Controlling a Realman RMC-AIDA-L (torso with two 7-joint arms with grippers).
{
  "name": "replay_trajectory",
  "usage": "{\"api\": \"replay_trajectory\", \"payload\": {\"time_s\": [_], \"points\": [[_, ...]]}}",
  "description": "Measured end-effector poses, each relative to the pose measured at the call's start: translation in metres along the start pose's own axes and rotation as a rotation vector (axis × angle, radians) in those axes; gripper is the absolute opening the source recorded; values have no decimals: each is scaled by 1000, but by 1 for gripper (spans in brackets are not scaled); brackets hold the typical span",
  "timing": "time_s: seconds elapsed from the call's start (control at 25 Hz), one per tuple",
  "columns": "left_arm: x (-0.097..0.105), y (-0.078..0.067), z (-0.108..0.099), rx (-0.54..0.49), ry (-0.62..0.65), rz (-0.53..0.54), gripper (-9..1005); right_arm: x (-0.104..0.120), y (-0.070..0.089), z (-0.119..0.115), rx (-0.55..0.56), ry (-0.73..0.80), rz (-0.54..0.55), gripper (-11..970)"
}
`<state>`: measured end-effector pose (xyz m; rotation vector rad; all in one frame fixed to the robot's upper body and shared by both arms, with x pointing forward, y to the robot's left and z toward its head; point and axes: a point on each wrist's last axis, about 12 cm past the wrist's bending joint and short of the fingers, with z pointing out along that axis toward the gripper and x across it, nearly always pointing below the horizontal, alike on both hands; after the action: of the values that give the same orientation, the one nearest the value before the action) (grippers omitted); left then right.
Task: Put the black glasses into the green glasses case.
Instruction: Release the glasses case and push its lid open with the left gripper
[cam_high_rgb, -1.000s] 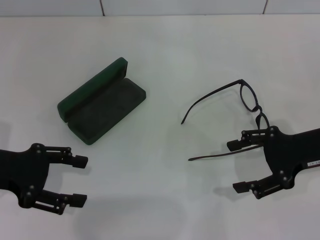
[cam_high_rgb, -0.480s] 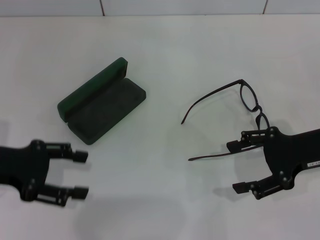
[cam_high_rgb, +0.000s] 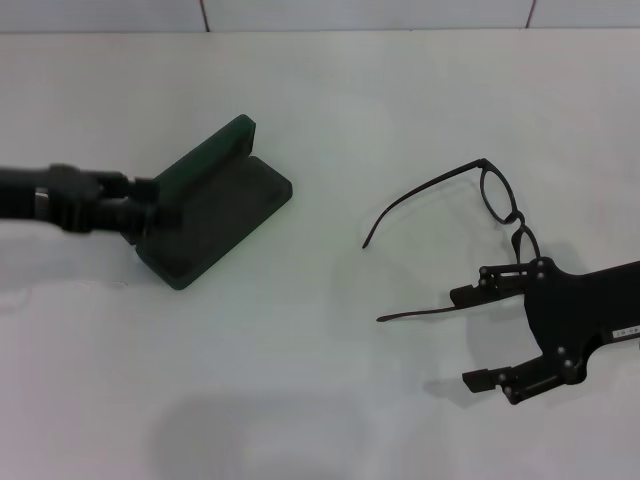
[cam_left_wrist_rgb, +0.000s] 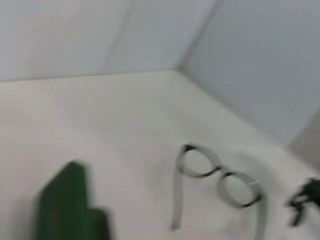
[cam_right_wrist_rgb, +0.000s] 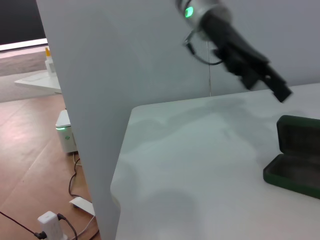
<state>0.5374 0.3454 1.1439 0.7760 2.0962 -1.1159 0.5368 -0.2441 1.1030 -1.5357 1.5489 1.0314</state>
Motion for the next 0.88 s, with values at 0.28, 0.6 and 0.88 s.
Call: {"api": "replay_trajectory", "payload": {"time_s": [0.28,0.6,0.88], "points": [[-64,8,19,-210,201,1,843,0,1,2,-6,1,3,861],[-122,-2,73,-415,417,72,842,-5,-1,7,-16,-5,-11,861],[-125,-5,113,-510,550,159,833,-5,-2,6,-14,-2,-15,861]]}}
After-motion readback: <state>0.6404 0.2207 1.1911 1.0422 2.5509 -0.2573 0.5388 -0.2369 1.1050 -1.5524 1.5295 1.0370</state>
